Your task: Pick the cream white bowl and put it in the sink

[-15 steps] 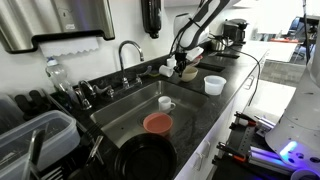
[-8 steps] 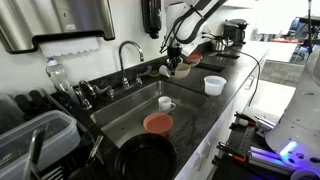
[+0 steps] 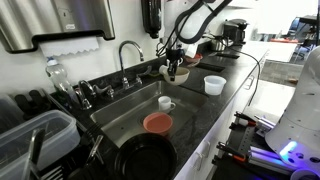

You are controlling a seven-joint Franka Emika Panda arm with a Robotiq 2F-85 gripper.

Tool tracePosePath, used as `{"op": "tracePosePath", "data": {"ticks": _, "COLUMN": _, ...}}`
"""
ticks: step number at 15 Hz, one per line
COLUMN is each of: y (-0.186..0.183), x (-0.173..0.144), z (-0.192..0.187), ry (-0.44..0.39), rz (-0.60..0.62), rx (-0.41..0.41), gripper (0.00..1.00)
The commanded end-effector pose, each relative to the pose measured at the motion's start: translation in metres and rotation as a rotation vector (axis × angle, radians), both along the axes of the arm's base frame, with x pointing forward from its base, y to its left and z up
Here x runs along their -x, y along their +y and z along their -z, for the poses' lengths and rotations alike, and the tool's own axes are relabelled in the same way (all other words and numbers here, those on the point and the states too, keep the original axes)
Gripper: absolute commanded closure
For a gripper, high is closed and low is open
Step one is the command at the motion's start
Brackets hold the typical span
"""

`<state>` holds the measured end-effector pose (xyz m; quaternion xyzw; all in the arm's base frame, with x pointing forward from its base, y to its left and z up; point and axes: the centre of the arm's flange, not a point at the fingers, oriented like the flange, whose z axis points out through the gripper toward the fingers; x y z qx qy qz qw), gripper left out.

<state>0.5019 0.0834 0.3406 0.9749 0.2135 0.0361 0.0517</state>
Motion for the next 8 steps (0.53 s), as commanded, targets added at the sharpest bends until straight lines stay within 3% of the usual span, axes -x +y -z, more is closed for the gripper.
{"op": "tracePosePath", "data": {"ticks": 1, "y": 0.018, "x": 0.011, "z": -0.005, "ry": 0.011, "rz": -0.077, "rx": -0.031, "gripper": 0.99}}
{"op": "tracePosePath", "data": {"ticks": 8, "y": 0.098, "x": 0.018, "z": -0.001, "ry": 0.028, "rz": -0.17, "rx": -0.095, "gripper": 0.99}}
